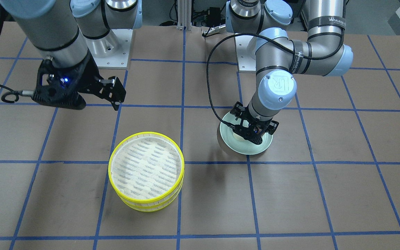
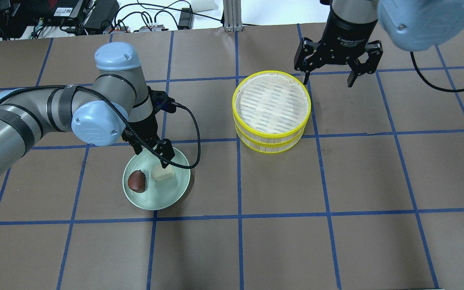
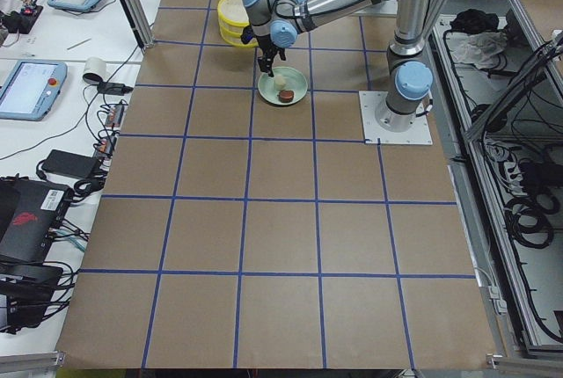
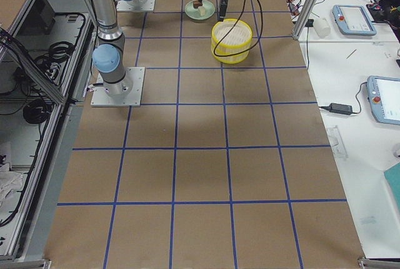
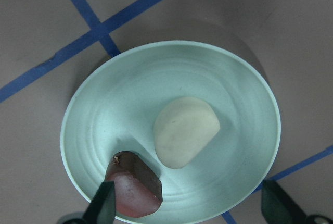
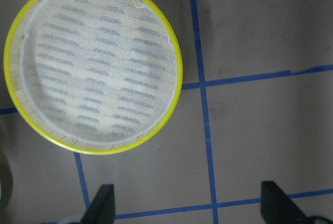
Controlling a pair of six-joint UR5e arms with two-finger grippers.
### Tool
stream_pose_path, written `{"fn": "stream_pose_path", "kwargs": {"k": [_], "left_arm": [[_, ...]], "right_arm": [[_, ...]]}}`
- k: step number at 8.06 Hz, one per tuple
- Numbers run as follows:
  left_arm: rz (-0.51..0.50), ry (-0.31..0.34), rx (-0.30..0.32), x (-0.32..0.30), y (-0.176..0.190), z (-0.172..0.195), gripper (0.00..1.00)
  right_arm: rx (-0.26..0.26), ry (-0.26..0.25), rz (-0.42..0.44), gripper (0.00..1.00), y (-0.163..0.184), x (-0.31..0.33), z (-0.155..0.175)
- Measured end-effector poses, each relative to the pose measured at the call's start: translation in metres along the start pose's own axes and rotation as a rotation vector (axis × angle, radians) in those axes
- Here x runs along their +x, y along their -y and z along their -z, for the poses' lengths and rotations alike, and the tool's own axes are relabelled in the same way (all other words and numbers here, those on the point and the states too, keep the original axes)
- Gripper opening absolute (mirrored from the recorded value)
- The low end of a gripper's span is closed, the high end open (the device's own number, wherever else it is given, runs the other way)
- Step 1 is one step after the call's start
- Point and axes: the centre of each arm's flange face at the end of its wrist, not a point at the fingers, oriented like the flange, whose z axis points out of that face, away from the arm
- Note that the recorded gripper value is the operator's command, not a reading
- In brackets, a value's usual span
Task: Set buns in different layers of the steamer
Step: 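Reach left gripper to the white bun while right gripper reaches the steamer rim, then grasp white bun with left gripper while right lifts top steamer tier aside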
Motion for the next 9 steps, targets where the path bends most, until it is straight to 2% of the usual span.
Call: {"fn": "stream_pose_path", "kwargs": {"k": [1,3,4,5,6,7,8,9], "left_arm": [[-0.017,-0.013,-0.028,-0.002,0.005,-0.015,1.0],[-0.027,-0.035,-0.069,-0.005,0.013,-0.037,0.94],[-0.027,-0.044,-0.085,-0.005,0.016,-0.047,0.93],[-0.028,-0.052,-0.099,-0.006,0.018,-0.055,0.92],[-0.029,-0.058,-0.109,-0.006,0.02,-0.062,0.79],[-0.029,-0.059,-0.111,-0.007,0.023,-0.068,0.45],[-0.03,-0.06,-0.11,-0.009,0.026,-0.072,0.07],[-0.031,-0.061,-0.109,-0.009,0.028,-0.074,0.0]], "right_arm": [[-0.005,0.0,0.0,1.0,0.016,-0.003,-0.033],[0.018,0.006,0.002,1.0,0.044,-0.008,-0.116],[0.02,0.006,0.004,0.78,0.051,-0.01,-0.149],[0.018,0.006,0.006,0.44,0.055,-0.01,-0.169],[0.016,0.006,0.007,0.18,0.057,-0.011,-0.179],[0.015,0.006,0.008,0.07,0.058,-0.011,-0.183],[0.016,0.006,0.009,0.03,0.058,-0.011,-0.183],[0.018,0.004,0.01,0.0,0.058,-0.01,-0.182]]}}
